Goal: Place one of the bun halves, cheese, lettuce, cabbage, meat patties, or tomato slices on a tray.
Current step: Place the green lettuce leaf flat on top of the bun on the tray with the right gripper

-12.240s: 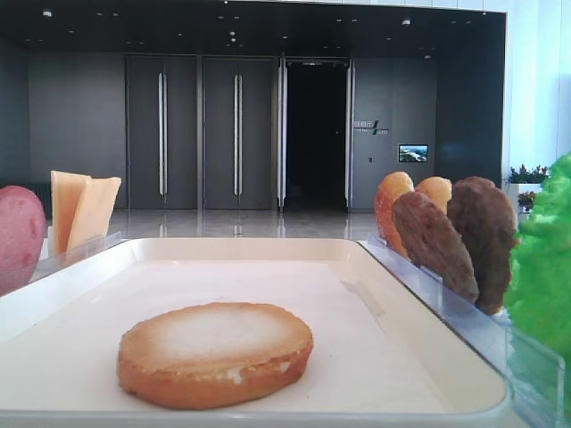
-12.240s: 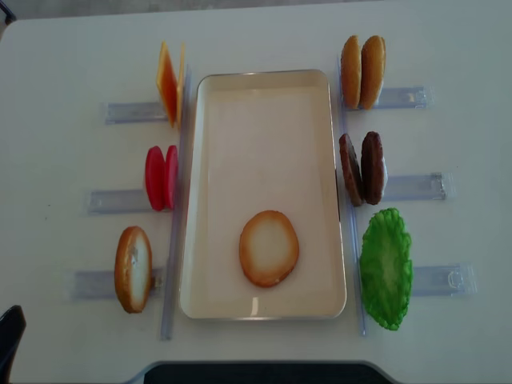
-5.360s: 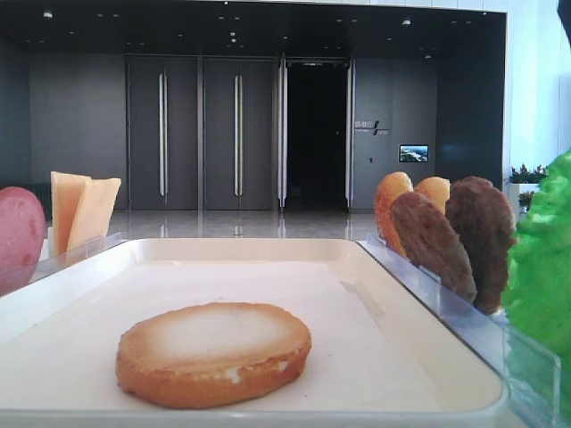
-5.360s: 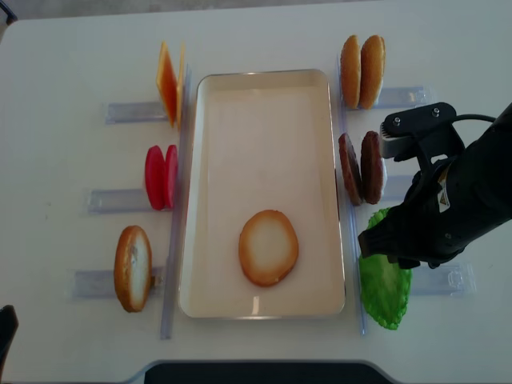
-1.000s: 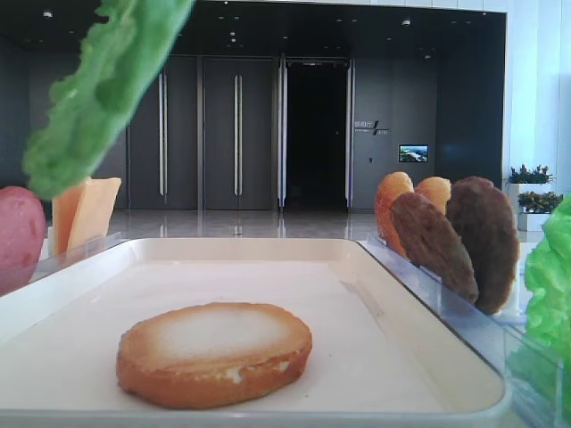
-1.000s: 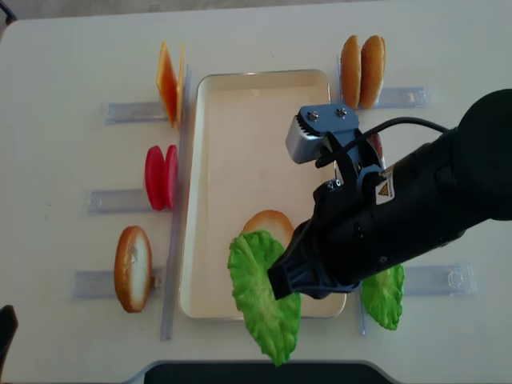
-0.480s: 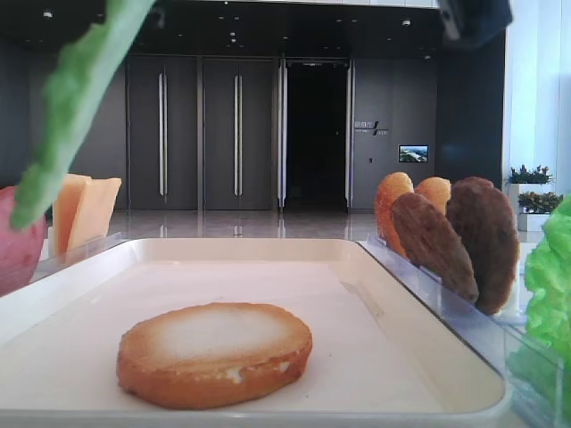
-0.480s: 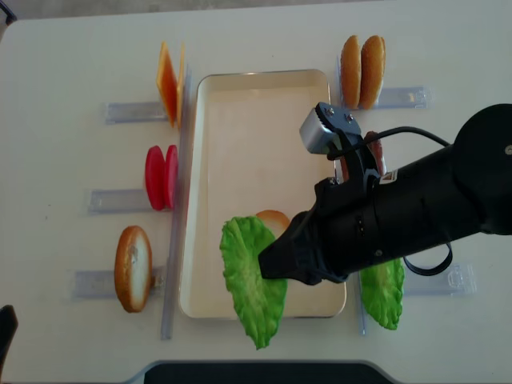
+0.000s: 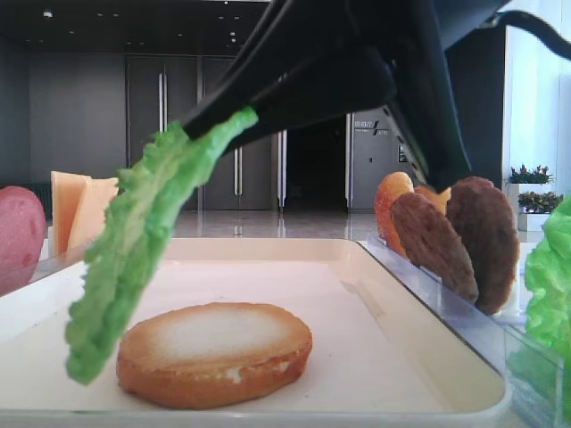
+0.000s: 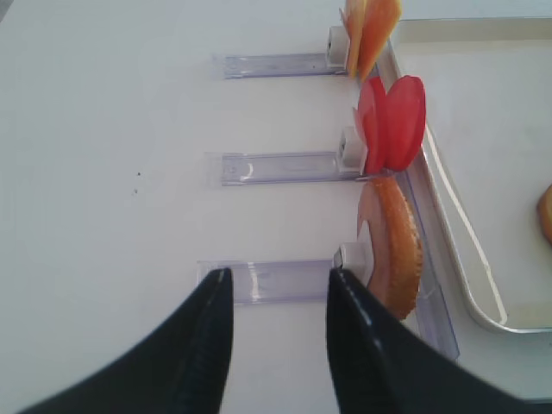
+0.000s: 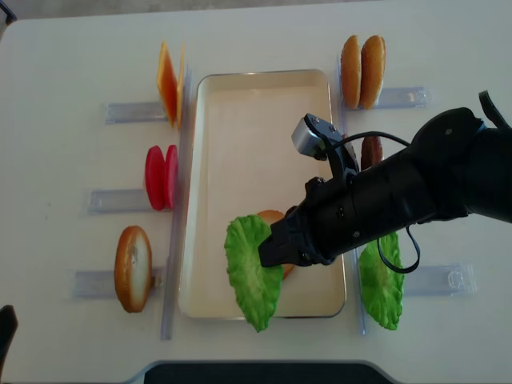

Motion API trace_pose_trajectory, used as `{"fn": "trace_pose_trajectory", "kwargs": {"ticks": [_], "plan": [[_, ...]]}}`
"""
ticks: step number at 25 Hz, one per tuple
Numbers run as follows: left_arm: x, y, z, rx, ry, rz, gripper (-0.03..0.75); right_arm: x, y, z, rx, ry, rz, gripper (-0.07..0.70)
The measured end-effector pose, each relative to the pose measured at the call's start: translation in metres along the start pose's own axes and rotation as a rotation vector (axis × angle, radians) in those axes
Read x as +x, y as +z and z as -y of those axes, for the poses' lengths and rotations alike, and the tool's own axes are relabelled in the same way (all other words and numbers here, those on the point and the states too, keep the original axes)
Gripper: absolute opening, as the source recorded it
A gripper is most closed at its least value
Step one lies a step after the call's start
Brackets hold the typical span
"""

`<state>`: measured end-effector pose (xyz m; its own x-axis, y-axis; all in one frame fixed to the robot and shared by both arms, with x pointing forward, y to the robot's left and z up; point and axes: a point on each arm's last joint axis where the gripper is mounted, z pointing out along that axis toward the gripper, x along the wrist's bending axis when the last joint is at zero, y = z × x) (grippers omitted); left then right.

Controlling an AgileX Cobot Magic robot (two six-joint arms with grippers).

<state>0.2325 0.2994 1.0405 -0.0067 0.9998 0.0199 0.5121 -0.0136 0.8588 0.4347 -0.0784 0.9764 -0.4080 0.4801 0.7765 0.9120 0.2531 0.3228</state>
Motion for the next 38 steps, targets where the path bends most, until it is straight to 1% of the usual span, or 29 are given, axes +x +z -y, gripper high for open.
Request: {"fn": "trace_pose_trajectory", "kwargs": {"ticks": [3, 7, 10, 12, 16, 18, 25, 35, 38], "plan": [[0.0, 0.0, 0.0, 0.0, 0.0, 0.0, 0.283, -0.011, -0.001, -0.004, -0.001, 0.013, -0.002, 0.036], [0.0, 0.0, 0.0, 0.0, 0.0, 0.0, 0.283, -0.025, -0.006, -0.01, -0.025, 0.024, 0.012, 0.036], [0.0, 0.0, 0.0, 0.0, 0.0, 0.0, 0.283, -0.032, -0.011, -0.014, -0.049, 0.049, 0.015, 0.036], [0.0, 0.0, 0.0, 0.0, 0.0, 0.0, 0.283, -0.035, -0.011, -0.015, -0.052, 0.053, 0.01, 0.036], [0.0, 0.0, 0.0, 0.0, 0.0, 0.0, 0.283, -0.035, -0.01, -0.015, -0.046, 0.051, -0.002, 0.036], [0.0, 0.0, 0.0, 0.0, 0.0, 0.0, 0.282, -0.035, -0.01, -0.016, -0.056, 0.062, -0.011, 0.036], [0.0, 0.0, 0.0, 0.0, 0.0, 0.0, 0.282, -0.029, -0.011, -0.018, -0.071, 0.098, -0.083, 0.036], [0.0, 0.0, 0.0, 0.0, 0.0, 0.0, 0.282, -0.028, -0.011, -0.02, -0.099, 0.127, -0.098, 0.036], [0.0, 0.0, 0.0, 0.0, 0.0, 0.0, 0.282, -0.034, -0.006, -0.02, -0.087, 0.153, -0.096, 0.036]]}}
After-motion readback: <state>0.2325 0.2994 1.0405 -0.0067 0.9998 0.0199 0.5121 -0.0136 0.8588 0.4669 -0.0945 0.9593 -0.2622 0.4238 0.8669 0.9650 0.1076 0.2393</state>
